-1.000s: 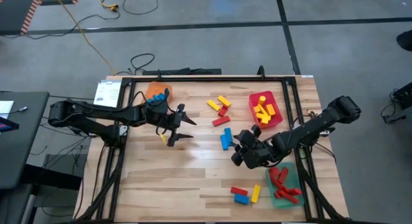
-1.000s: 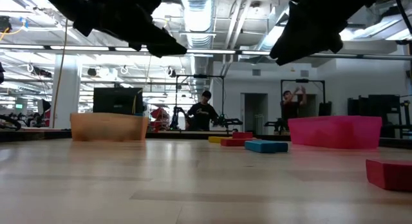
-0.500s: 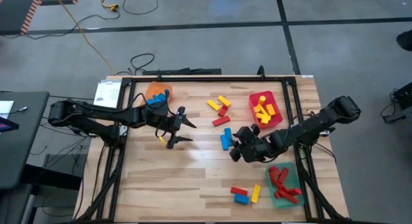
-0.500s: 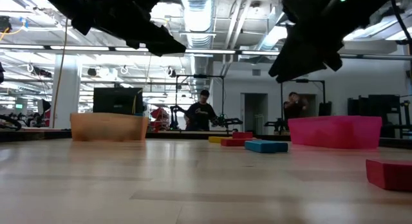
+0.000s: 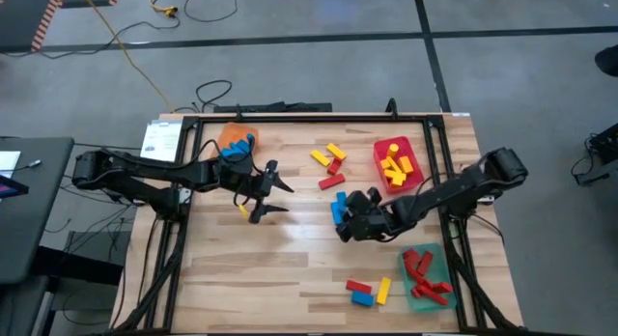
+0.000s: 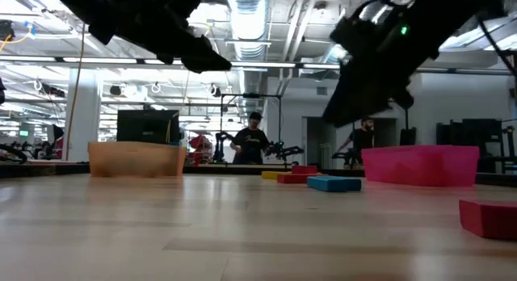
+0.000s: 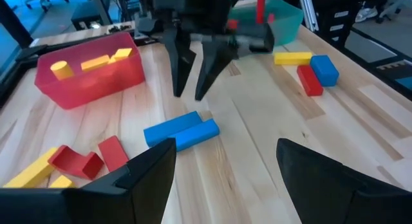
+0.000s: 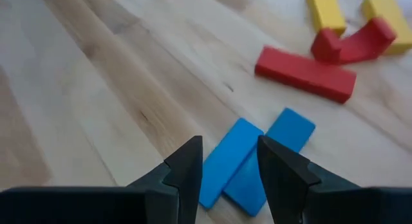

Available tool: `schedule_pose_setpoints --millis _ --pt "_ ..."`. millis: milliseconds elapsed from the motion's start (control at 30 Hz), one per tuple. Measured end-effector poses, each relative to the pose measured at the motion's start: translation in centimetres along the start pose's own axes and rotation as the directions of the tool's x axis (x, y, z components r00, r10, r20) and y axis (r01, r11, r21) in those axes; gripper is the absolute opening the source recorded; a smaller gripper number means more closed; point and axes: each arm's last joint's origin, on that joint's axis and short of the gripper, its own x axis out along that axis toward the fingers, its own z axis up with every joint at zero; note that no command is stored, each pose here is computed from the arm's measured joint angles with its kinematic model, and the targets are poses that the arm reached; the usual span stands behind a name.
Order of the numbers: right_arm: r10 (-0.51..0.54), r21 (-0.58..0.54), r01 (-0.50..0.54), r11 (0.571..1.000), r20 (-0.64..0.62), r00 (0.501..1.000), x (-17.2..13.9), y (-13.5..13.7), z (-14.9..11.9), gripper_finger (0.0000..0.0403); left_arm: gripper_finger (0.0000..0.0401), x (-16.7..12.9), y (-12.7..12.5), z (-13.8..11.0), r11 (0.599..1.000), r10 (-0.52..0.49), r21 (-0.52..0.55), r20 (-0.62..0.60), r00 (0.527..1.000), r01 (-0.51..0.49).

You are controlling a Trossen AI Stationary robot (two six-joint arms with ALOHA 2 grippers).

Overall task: Sort blocks
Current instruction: Put the blue rectangle block into the orange bin

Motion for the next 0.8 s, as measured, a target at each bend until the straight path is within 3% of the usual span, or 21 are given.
schedule_pose_setpoints --millis 367,800 --pt "-0.086 -0.048 0.083 0.995 -0.066 0.994 2.0 0.0 -1.2 0.0163 0.0264 0.0 -0.1 -0.4 1.000 -0.010 -0.018 -0.038 0.999 0.009" --pt "-0.156 -0.024 0.155 0.988 -0.079 0.985 3.1 -1.5 -0.2 0.0163 0.0264 0.0 -0.1 -0.4 1.000 -0.010 -0.010 -0.035 0.999 0.009"
